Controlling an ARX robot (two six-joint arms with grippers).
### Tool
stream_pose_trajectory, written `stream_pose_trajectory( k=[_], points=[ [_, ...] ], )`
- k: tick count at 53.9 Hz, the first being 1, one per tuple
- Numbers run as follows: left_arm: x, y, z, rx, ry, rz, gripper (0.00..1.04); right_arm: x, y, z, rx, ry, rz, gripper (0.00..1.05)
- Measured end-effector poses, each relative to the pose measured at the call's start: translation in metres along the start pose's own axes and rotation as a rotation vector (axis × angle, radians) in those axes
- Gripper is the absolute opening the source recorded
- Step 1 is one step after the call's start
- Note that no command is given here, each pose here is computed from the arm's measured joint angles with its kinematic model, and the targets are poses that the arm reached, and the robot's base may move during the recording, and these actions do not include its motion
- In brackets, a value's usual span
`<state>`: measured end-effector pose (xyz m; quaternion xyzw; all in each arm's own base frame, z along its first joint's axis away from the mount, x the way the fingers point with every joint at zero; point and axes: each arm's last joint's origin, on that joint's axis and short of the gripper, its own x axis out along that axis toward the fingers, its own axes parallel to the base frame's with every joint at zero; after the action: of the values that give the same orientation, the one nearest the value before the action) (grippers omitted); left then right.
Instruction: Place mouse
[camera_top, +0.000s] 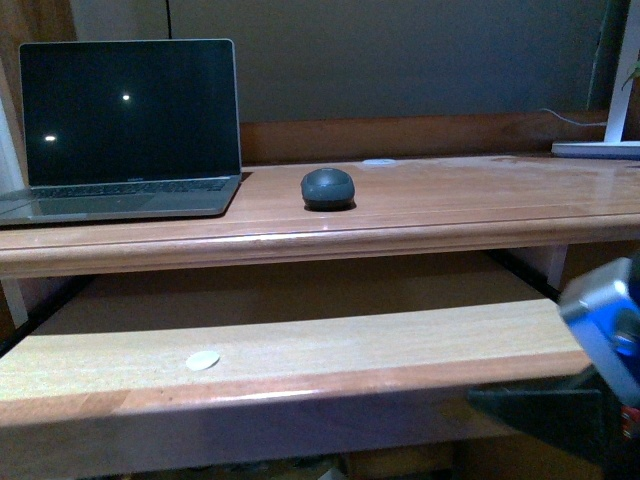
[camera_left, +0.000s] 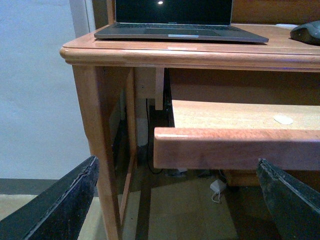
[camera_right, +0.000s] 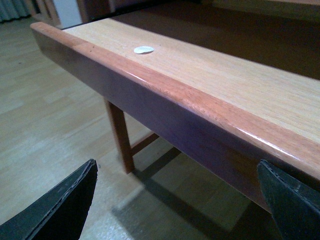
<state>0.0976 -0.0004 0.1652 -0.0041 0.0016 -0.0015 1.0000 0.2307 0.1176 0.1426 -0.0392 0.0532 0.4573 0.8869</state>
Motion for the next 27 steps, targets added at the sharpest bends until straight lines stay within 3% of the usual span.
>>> stream_pose_trajectory(
  k=[11,27],
  points=[
    [0.000,0.000,0.000,0.000,0.000,0.000,0.97,0.058,-0.008,0.009,0.066,-0.034,-0.173,0.97],
    [0.000,0.000,0.000,0.000,0.000,0.000,0.97,0.109,-0.015,0.019,0.097,-0.038,-0.303,0.97]
  ],
)
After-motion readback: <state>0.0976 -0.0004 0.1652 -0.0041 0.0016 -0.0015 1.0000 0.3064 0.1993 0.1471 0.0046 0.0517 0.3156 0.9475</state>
